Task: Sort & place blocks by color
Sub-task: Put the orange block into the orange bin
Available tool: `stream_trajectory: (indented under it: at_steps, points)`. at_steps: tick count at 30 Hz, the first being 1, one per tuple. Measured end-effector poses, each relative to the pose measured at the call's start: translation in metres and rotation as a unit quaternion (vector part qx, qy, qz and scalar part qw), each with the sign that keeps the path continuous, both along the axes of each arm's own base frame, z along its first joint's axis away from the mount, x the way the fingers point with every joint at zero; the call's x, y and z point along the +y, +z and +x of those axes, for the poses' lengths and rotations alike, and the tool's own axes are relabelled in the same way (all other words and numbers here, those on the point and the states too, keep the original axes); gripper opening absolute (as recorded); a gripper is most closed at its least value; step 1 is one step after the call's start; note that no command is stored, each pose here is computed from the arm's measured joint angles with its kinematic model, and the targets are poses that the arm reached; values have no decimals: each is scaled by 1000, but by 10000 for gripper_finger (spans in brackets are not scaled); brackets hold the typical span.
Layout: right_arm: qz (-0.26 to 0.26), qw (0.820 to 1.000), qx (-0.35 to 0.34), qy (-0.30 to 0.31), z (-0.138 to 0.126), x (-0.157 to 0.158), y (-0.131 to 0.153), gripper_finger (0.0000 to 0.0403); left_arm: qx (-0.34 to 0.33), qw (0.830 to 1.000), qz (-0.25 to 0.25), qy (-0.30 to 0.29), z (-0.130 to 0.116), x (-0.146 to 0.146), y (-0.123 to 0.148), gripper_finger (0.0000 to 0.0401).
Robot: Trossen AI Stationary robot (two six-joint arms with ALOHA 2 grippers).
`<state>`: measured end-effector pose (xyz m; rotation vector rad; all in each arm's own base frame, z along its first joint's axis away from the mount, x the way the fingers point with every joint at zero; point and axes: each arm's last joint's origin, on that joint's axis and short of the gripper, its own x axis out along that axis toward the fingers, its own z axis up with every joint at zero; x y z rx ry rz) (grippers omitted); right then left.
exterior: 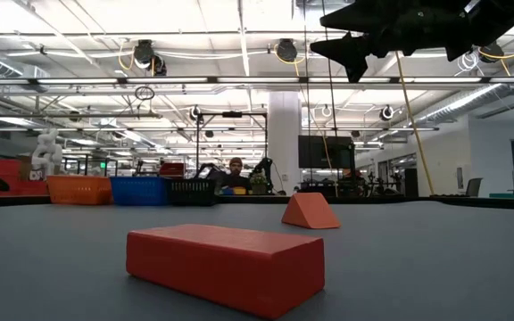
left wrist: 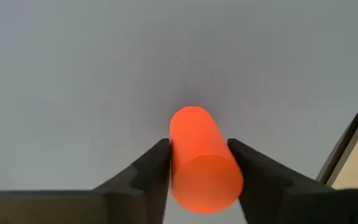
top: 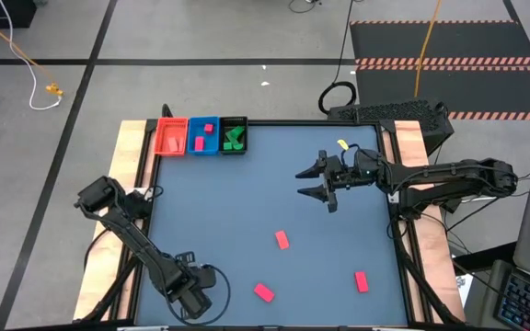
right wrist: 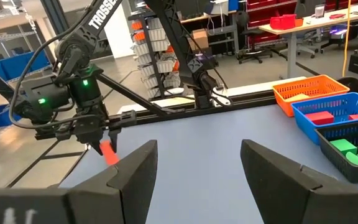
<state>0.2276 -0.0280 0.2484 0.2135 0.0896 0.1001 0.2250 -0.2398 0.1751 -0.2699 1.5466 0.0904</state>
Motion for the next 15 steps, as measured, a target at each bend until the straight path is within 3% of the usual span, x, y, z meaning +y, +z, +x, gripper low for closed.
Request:
stream_trajectory:
  at_steps: [2, 8, 12, 15]
  points:
    - [0, 1000, 0, 0, 0, 0, 0, 226, 1, 1000, 1, 2, 0, 0, 0, 128]
    - [0, 1000, 0, 0, 0, 0, 0, 226, 19, 1000, 13, 14, 3, 9, 0, 128]
    - [0, 1000, -2, 0, 0, 0, 0, 226, 65, 996, 61, 31, 7, 37, 5, 128]
    - [-2, 1000, -2, 0, 0, 0, 0, 226, 70, 992, 96, 34, 10, 65, 24, 128]
